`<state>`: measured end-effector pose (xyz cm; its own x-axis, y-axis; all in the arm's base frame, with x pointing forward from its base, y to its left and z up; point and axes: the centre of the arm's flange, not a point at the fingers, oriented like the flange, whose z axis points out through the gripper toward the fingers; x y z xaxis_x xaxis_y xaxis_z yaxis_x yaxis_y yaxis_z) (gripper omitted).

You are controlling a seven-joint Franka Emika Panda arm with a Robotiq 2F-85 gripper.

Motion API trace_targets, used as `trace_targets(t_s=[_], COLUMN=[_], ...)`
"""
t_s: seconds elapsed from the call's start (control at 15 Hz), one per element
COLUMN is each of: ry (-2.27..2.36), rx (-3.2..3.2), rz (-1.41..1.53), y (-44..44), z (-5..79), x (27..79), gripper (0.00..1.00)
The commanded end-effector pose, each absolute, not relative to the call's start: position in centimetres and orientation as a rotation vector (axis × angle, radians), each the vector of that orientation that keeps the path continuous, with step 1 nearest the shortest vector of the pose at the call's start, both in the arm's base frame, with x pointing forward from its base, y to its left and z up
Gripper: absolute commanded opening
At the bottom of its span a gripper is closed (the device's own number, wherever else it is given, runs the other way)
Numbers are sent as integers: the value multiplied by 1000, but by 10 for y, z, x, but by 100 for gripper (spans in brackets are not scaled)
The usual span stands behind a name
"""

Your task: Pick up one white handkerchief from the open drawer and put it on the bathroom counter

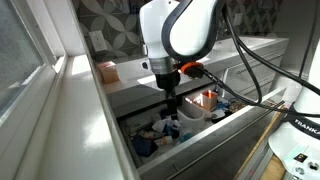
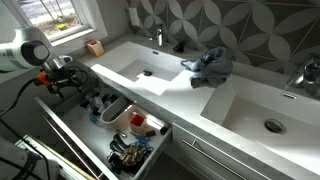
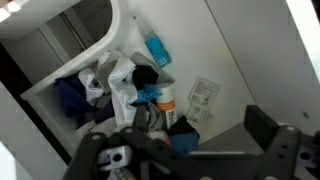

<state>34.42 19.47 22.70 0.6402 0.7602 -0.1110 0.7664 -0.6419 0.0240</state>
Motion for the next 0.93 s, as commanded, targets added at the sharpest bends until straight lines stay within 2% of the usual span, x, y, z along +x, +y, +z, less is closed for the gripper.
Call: trace_targets(t_s=[0.0, 0.6, 0.87], ry=[1355, 1362, 1433], rx=[2723, 2734, 2581], rz=[-141, -161, -106], y=[191, 188, 187], z=[190, 198, 180], x=[355, 346, 373], gripper=[100, 100, 100])
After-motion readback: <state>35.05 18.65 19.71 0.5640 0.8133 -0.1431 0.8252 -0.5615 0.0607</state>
